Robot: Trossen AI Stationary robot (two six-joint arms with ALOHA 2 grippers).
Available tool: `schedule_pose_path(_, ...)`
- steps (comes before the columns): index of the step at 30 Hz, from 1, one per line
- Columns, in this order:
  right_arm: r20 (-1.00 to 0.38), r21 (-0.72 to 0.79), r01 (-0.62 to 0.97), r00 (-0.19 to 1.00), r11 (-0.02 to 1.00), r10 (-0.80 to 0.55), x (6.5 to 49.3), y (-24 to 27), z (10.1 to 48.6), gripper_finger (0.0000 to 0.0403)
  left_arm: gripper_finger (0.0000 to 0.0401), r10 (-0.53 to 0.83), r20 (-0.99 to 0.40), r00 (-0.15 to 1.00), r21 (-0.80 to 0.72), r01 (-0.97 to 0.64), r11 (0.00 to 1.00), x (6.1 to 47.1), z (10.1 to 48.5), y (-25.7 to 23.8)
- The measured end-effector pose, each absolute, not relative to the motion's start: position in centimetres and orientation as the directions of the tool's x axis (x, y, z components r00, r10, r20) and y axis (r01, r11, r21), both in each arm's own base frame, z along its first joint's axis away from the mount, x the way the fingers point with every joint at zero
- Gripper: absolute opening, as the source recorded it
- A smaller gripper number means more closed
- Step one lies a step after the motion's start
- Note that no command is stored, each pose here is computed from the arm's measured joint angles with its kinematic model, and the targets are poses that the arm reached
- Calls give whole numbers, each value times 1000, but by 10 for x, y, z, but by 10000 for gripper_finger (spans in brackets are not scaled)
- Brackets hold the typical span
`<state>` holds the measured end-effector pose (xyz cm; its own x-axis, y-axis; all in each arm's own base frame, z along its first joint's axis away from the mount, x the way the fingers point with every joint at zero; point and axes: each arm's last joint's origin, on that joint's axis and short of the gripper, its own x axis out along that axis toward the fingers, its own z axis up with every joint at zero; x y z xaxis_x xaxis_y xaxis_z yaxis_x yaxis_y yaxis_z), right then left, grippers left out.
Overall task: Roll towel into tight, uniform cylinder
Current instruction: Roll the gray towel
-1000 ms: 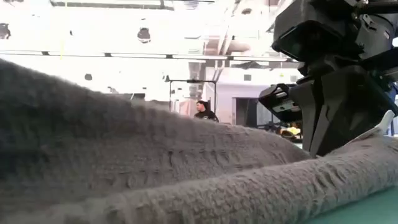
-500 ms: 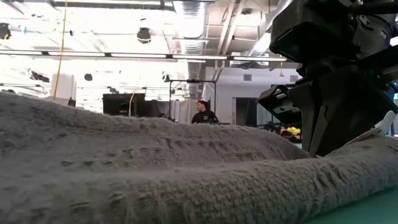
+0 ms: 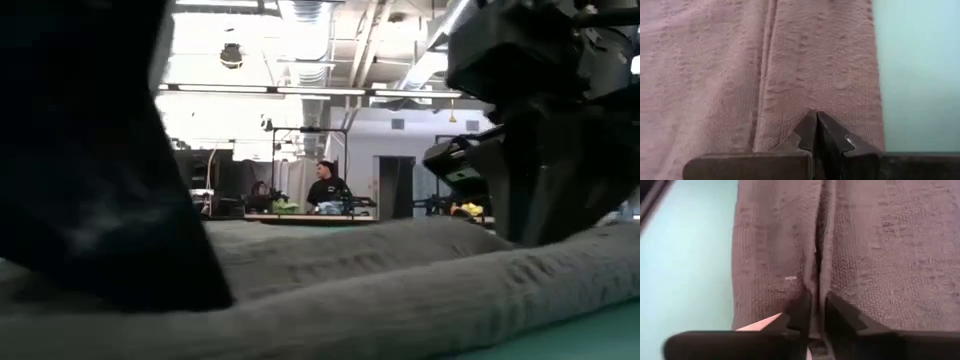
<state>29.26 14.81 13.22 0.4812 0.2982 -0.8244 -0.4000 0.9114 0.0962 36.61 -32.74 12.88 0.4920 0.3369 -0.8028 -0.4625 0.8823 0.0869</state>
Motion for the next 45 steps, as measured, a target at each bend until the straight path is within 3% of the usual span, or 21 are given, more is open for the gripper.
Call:
schedule_pose_path(7, -793, 56, -451, 522, 891, 314, 270, 136, 189, 170, 0, 314, -821, 476, 77, -454, 888, 367, 128, -327)
schedule_pose_path(12, -748, 59, -495, 553, 867, 367, 234, 138, 212, 204, 0, 306, -829, 468, 67, -459, 886, 366, 128, -327)
schedule_pose_path(16, -683, -85, -564, 633, 821, 364, 204, 157, 186, 211, 0, 302, -832, 466, 59, -467, 882, 366, 128, -328)
schedule_pose_path(22, -535, -346, -538, 786, 769, 309, 195, 182, 161, 211, 0, 265, -854, 448, 31, -463, 886, 366, 128, -329)
schedule_pose_path(28, -580, -372, -542, 769, 753, 267, 199, 192, 137, 211, 0, 250, -859, 446, 12, -471, 882, 366, 128, -330)
schedule_pose_path(36, -540, -416, -521, 801, 745, 258, 209, 200, 119, 211, 0, 240, -865, 440, 7, -468, 883, 368, 130, -328)
schedule_pose_path(45, -550, -420, -458, 815, 783, 181, 220, 192, 102, 206, 0, 222, -870, 441, 0, -450, 893, 366, 140, -328)
